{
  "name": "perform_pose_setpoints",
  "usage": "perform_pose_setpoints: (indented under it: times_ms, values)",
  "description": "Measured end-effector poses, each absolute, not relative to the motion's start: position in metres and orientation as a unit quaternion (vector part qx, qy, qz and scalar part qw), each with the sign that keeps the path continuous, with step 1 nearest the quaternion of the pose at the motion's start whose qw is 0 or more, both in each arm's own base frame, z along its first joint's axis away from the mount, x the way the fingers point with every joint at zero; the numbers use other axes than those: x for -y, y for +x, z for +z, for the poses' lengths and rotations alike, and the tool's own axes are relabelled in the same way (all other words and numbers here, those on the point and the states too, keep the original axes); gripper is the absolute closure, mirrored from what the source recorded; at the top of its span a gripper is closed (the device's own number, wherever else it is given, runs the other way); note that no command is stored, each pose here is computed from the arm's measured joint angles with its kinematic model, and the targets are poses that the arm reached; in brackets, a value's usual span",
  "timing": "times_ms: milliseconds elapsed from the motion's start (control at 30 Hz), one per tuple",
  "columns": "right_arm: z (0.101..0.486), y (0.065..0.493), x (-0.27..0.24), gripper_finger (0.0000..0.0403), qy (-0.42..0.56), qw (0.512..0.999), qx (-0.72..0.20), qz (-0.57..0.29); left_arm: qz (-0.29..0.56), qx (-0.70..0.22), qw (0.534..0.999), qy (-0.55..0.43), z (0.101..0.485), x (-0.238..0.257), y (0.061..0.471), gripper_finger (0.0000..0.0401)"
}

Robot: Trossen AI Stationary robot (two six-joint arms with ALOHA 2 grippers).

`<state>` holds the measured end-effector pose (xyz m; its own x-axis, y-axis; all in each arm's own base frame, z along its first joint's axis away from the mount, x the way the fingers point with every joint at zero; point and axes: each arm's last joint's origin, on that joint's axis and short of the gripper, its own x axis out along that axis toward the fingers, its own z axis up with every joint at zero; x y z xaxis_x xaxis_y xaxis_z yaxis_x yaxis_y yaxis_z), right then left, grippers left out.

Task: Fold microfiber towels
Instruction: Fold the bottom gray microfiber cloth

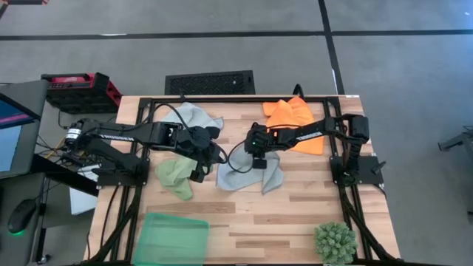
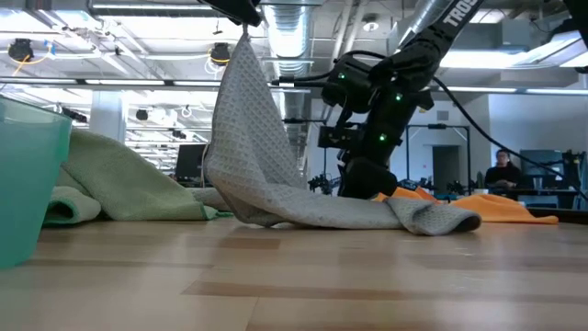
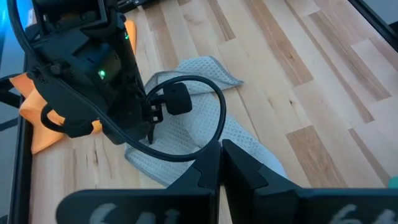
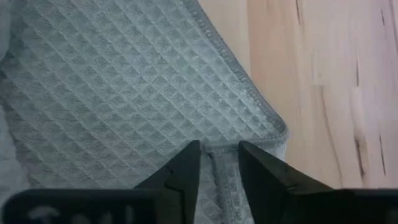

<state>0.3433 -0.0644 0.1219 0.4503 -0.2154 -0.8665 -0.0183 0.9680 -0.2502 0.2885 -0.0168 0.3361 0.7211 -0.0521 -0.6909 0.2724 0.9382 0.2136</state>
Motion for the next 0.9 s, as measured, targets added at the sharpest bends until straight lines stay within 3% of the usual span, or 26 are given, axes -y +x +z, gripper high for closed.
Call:
perform_pose_setpoints:
  times_ms: [300, 733, 900]
  values:
    - [0.1214, 0.3426, 0.0646, 0.0392, -0.113, 0.842, -0.524, -0.06, -0.09, -0.37, 0.912, 0.151, 0.3351, 0.0167, 0.2875, 0.0401]
    - [0.121, 0.3416, 0.0654, 0.0382, -0.084, 0.843, -0.526, -0.074, -0.087, -0.382, 0.909, 0.141, 0.3334, 0.0166, 0.2858, 0.0401]
    - [0.1209, 0.3414, 0.064, 0.0355, -0.089, 0.841, -0.529, -0.07, -0.087, -0.382, 0.909, 0.14, 0.3334, 0.0166, 0.2857, 0.0401]
